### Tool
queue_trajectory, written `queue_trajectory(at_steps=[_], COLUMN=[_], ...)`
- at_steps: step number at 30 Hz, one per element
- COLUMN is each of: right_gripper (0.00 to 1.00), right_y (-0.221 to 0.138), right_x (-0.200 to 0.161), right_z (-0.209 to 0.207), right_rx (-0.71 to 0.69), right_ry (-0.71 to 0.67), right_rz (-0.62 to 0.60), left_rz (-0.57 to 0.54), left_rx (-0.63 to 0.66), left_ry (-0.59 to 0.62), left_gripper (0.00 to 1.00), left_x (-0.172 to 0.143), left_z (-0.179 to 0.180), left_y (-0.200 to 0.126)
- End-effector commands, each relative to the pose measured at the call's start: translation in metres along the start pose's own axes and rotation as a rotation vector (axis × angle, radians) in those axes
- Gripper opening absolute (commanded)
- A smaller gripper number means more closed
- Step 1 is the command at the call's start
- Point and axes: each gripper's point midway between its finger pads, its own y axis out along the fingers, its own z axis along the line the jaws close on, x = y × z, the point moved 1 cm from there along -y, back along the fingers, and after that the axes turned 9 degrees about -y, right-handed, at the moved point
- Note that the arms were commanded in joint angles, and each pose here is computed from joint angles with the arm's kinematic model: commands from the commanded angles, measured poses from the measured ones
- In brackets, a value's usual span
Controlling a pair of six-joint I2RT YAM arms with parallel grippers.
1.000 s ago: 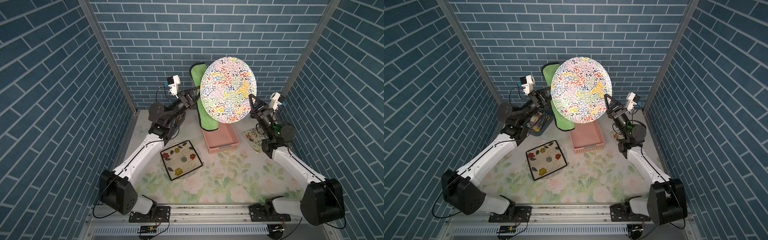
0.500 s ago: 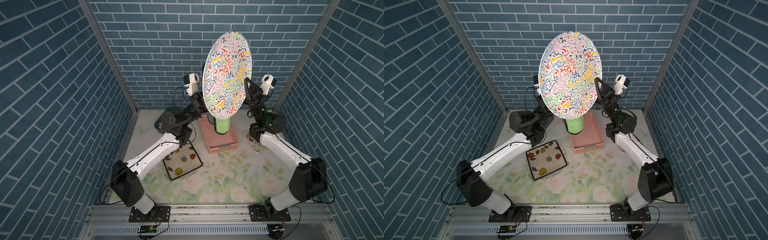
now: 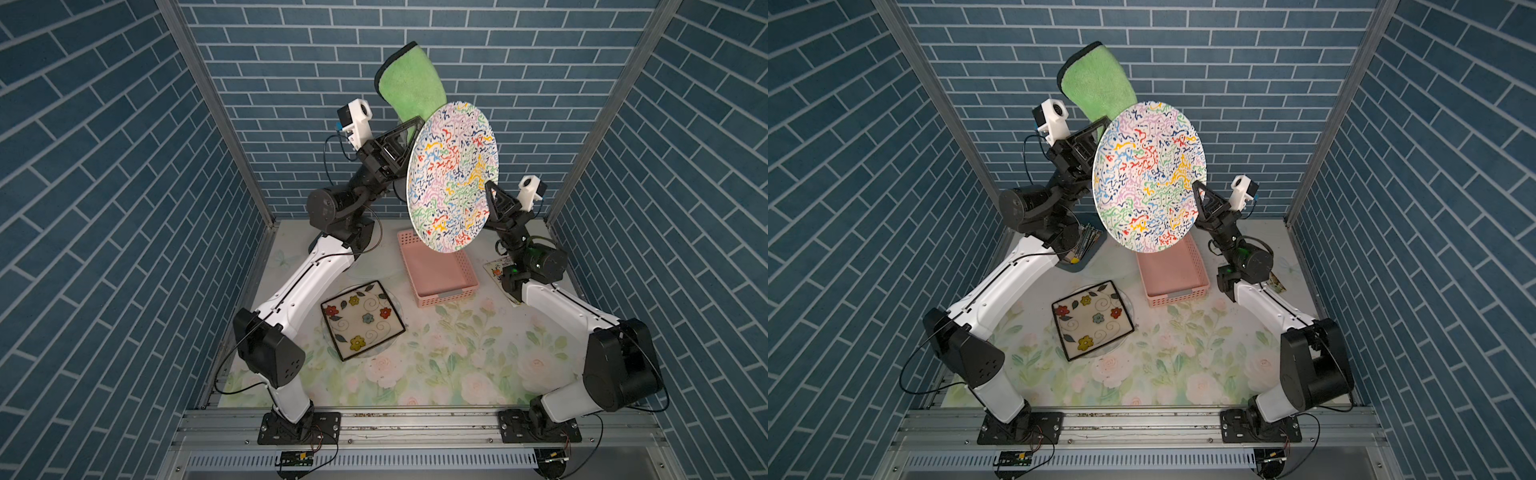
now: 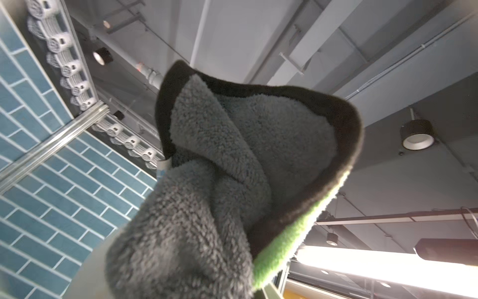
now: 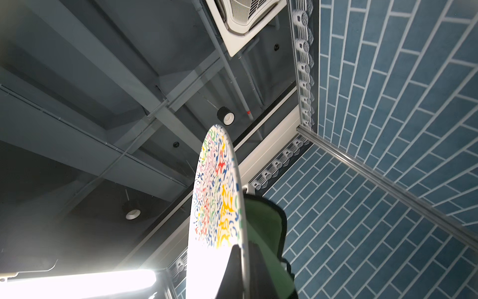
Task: Wipe the wet plate dry
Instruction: Wipe the plate with towel.
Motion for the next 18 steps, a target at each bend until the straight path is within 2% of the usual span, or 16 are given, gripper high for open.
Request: queue_trajectory(at_steps=[1, 6, 10, 14, 16, 18], right_gripper=[0.00, 0.00, 0.00, 0.00, 0.00, 0.00], right_y=[0.010, 0.042, 0.060, 0.041, 0.029, 0.019], right_x=[-0.019, -0.001, 0.041, 0.079, 0.074, 0.054], right_z=[0.031, 0.031, 0.029, 0.028, 0.029, 0.029], right_rx=[0.098, 0.133, 0.148, 0.099, 0.073, 0.066], right_ry=[-0.127, -0.153, -0.192, -0.244, -0.249, -0.232], right_rz=[0.085, 0.076, 0.005, -0.078, -0.076, -0.050], left_rz=[0.117, 0.145, 0.162, 0.123, 0.092, 0.072], left_rx=[-0.025, 0.004, 0.021, 0.019, 0.002, -0.010], left_ry=[-0.093, -0.190, -0.238, -0.184, -0.125, -0.061], left_gripper=[0.00, 0.00, 0.00, 0.00, 0.00, 0.00], left_x=[-0.038, -0.073, -0.098, -0.078, -0.058, -0.041], left_z=[0.017, 0.041, 0.043, 0.021, 0.000, -0.019], left_y=[0.014, 0.006, -0.005, -0.020, -0.022, -0.020])
